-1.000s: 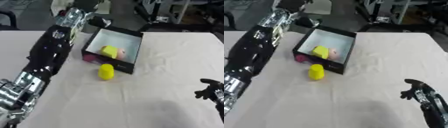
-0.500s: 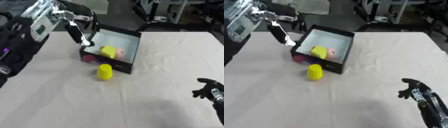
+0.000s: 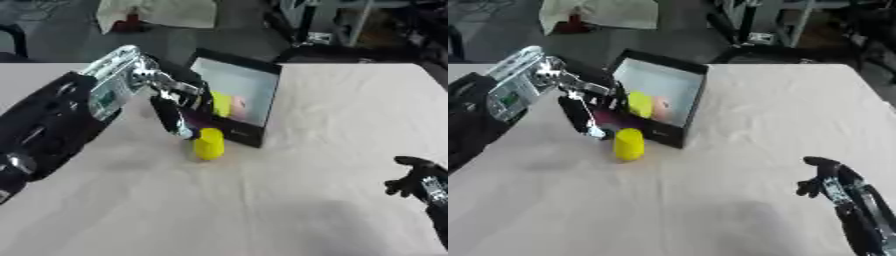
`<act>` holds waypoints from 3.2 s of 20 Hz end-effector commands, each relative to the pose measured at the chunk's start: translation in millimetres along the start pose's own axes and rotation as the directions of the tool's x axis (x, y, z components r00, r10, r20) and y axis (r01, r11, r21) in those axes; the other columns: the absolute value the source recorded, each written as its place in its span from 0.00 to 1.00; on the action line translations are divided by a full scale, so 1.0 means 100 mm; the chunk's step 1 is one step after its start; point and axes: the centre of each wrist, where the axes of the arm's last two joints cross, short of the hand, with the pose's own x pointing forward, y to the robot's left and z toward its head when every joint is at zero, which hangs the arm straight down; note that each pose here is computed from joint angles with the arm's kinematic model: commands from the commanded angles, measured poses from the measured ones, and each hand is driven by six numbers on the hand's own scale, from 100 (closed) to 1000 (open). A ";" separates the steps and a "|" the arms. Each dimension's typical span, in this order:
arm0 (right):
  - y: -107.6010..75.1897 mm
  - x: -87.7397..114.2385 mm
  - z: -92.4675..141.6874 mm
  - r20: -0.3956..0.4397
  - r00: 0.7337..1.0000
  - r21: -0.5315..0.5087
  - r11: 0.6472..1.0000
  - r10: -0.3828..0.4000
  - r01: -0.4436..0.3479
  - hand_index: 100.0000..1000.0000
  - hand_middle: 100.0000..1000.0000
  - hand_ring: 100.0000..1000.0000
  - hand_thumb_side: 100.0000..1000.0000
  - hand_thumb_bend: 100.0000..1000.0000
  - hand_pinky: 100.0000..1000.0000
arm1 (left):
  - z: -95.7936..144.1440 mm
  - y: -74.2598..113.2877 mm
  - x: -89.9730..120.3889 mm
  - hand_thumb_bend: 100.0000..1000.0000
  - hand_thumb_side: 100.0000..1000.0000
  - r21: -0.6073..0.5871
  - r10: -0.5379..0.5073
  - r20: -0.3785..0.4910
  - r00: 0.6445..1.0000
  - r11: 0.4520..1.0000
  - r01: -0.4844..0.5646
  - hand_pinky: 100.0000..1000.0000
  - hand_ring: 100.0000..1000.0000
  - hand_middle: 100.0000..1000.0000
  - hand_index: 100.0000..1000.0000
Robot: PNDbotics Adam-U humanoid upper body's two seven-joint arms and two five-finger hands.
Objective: Pick up objects on the table and place them in the box.
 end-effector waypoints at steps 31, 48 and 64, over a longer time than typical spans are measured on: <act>-0.03 0.06 -0.04 0.025 1.000 0.007 1.000 0.013 -0.013 0.73 0.25 0.43 0.72 0.00 0.65 | -0.40 -0.23 0.03 0.28 0.30 0.029 -0.039 -0.169 0.985 0.999 0.045 0.64 0.62 0.72 0.85; -0.04 0.05 -0.03 0.020 1.000 0.003 1.000 0.013 -0.013 0.73 0.25 0.43 0.72 0.00 0.65 | 0.16 0.21 0.04 0.14 0.03 0.418 -0.134 -0.325 0.936 0.868 0.269 0.31 0.24 0.30 0.44; 0.02 0.04 -0.05 0.020 1.000 0.029 1.000 -0.010 0.009 0.73 0.25 0.43 0.74 0.00 0.65 | -0.58 0.52 -0.03 0.15 0.05 0.550 0.095 -0.572 0.815 0.781 0.295 0.44 0.34 0.38 0.56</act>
